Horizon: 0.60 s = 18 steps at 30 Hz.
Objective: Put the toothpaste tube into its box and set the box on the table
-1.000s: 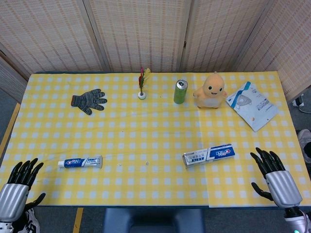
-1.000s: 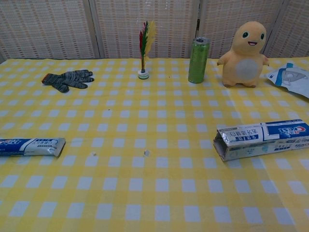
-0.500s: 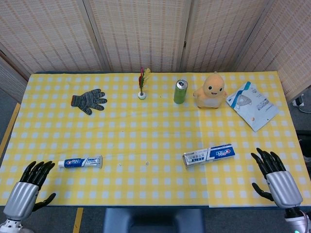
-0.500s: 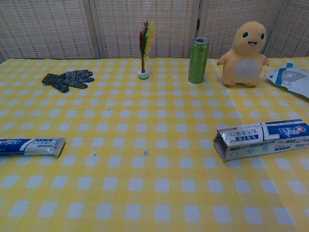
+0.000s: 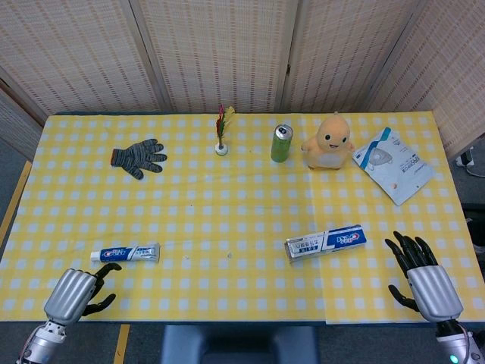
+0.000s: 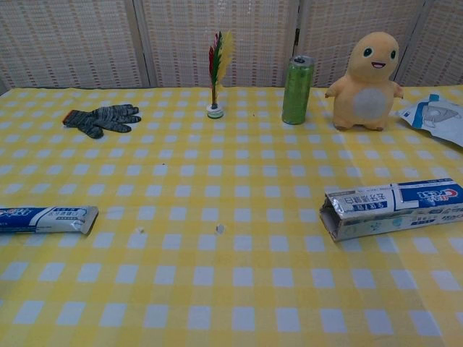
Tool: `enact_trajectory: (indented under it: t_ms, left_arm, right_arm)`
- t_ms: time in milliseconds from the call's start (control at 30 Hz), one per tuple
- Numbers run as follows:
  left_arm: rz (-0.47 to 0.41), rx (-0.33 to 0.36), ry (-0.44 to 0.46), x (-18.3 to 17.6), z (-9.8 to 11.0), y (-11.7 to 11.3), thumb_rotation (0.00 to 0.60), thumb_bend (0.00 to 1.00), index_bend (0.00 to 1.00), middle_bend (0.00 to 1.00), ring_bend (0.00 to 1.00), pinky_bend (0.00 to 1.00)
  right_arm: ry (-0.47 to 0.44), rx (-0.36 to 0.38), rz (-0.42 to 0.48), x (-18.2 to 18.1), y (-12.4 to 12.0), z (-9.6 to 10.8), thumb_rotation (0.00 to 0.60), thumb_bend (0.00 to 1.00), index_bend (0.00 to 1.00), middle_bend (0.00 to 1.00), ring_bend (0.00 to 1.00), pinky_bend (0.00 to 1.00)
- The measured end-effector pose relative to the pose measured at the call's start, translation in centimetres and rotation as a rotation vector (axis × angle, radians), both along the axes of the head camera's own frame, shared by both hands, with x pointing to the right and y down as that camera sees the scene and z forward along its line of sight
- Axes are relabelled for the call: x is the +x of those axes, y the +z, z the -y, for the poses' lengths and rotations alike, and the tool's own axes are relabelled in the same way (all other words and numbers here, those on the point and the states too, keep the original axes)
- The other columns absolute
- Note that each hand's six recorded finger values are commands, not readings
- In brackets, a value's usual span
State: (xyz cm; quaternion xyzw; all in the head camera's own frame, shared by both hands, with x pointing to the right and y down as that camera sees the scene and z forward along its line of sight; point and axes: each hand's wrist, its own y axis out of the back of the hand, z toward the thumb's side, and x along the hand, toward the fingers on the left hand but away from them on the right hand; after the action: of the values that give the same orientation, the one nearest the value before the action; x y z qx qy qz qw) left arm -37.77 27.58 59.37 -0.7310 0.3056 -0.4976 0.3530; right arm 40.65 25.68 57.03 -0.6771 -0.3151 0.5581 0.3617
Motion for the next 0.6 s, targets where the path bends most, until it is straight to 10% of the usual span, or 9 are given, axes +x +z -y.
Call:
enact_trajectory:
  t_ms: [267, 600]
  left_arm:
    - [0.006, -0.187, -0.069, 0.9, 2.1, 2.4, 0.600, 0.28, 0.36, 1.00, 1.00, 1.00]
    - [0.011, -0.245, -0.073, 2.3, 5.2, 5.1, 0.600, 0.29, 0.36, 1.00, 1.00, 1.00]
  right_arm:
    - [0.013, -0.020, -0.013, 0.1, 0.7, 0.3, 0.600, 0.31, 0.00, 0.00, 0.00, 0.00]
    - [0.020, -0.032, -0.019, 0.2, 1.0, 0.5, 0.600, 0.31, 0.00, 0.00, 0.00, 0.00]
